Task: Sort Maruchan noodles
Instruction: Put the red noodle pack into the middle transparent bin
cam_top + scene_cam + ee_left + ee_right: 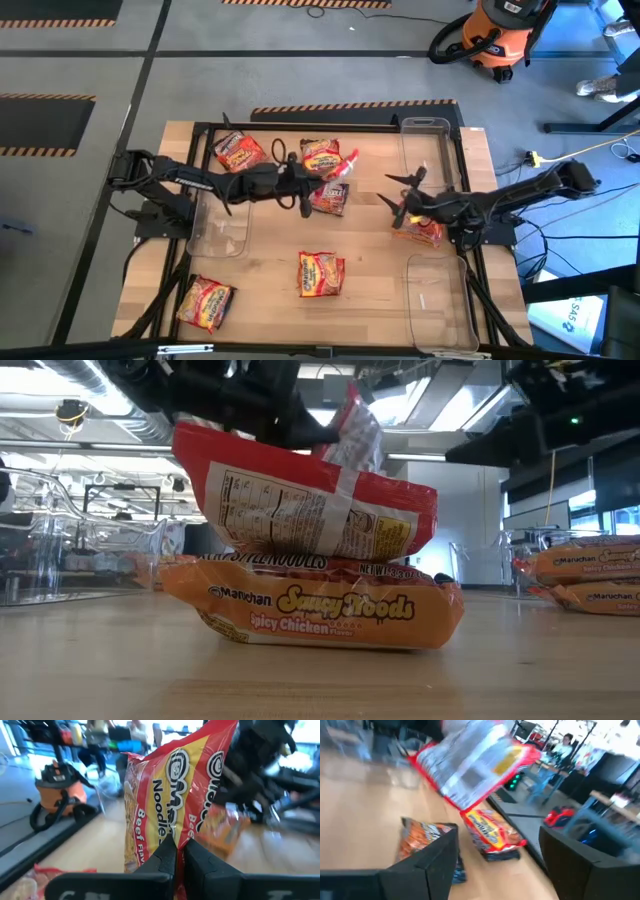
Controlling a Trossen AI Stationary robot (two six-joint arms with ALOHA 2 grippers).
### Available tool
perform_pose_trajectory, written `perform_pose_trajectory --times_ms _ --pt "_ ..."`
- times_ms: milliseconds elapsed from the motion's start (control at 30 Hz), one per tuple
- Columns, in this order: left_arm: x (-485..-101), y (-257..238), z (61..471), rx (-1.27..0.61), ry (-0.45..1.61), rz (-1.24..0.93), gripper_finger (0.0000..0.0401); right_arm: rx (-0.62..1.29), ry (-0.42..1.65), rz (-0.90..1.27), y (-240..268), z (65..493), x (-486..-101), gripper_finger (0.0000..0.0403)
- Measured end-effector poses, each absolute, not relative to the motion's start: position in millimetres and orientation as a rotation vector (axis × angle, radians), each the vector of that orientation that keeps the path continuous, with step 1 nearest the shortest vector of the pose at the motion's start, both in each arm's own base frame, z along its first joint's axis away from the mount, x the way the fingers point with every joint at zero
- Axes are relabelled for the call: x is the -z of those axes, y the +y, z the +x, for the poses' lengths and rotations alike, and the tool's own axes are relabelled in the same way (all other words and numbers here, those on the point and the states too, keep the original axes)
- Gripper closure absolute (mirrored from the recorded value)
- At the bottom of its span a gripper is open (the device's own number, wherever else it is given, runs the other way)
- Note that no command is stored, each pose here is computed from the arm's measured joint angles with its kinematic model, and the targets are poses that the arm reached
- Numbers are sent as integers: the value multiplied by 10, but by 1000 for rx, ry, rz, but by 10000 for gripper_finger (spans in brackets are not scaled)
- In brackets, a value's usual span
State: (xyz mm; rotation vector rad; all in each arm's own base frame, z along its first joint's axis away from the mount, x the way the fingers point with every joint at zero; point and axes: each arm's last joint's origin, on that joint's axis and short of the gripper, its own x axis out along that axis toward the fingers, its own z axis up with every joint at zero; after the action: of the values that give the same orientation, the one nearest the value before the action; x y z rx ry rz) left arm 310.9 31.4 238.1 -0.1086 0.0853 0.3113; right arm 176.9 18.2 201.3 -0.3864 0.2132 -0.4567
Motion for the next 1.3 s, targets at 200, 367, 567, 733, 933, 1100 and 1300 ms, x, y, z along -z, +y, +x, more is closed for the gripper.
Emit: perform_pose_trajectory --times_ms 200,367,567,733,933,1100,1300 --pt "-2524 370 3121 -365 -98 -153 393 430 285 -574 237 2027 -2101 162" --pt "-2550 374 3129 -355 -146 -174 392 425 293 -646 268 2196 -2135 169" --pt "-2588 357 3126 -343 -190 -193 392 444 281 -622 160 2308 -2109 171" --pt "-2608 307 3133 -247 -196 -163 392 379 203 -399 -67 2354 -2109 171" --pt "-2611 201 3145 -120 -184 -81 392 138 92 -168 -429 2343 -2153 171" --pt "-2606 138 3150 -75 -175 -38 392 -136 36 -43 -595 2275 -2196 171" --pt "-2595 151 3151 -64 -163 -22 392 -263 31 15 -622 2234 -2214 171"
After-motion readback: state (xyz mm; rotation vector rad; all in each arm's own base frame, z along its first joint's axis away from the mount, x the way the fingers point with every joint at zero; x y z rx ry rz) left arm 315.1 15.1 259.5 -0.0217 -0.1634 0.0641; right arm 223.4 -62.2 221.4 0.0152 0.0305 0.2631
